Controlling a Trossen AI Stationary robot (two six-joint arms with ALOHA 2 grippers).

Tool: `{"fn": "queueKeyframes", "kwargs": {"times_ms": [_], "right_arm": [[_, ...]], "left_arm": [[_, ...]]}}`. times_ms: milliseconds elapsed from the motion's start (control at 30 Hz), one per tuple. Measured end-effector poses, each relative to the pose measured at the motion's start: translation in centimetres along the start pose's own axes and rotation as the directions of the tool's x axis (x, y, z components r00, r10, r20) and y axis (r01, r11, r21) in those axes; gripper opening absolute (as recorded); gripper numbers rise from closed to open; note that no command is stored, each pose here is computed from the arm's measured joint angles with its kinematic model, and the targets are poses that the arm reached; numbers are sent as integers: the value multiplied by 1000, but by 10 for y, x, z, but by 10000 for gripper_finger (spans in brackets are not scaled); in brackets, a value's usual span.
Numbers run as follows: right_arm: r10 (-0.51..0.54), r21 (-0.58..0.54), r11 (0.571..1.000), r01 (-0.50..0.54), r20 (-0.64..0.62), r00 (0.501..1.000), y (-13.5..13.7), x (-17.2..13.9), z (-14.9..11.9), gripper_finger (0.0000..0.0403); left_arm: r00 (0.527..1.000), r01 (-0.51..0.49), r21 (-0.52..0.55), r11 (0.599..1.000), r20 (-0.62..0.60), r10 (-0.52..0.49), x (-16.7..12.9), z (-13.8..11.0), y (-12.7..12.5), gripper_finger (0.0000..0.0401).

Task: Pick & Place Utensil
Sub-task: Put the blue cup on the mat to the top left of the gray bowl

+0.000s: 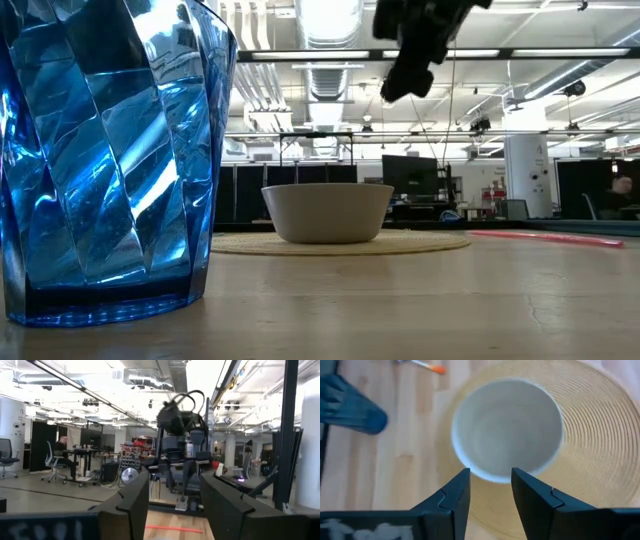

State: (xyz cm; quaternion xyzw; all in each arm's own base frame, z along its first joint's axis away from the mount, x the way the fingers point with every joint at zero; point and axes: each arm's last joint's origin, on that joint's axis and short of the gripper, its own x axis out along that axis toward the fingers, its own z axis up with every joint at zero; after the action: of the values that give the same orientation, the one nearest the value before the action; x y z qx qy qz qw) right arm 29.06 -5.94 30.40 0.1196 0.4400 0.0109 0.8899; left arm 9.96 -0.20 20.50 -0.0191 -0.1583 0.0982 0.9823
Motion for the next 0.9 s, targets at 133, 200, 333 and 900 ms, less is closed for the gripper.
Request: {"fn": "queueKeyframes", "kwargs": {"times_ms": [133,200,333,900], "right_arm": [[21,-58,998,-16,93,995,10,-9,-19,129],[28,-87,996,-16,134,991,12,-12,-30,126],[36,-117,993,-11,219,975,12,-16,-48,126],[58,-182,983,17,395,917,12,-22,-76,124]], "left_arm": [[1000,0,-51,999,-2,-1,1,3,0,170],[1000,0,-64,998,-11,-1,3,4,-1,170],[999,-2,-74,997,-51,-2,10,5,-3,170],[842,-35,1,999,-538,30,78,56,-23,168]]}}
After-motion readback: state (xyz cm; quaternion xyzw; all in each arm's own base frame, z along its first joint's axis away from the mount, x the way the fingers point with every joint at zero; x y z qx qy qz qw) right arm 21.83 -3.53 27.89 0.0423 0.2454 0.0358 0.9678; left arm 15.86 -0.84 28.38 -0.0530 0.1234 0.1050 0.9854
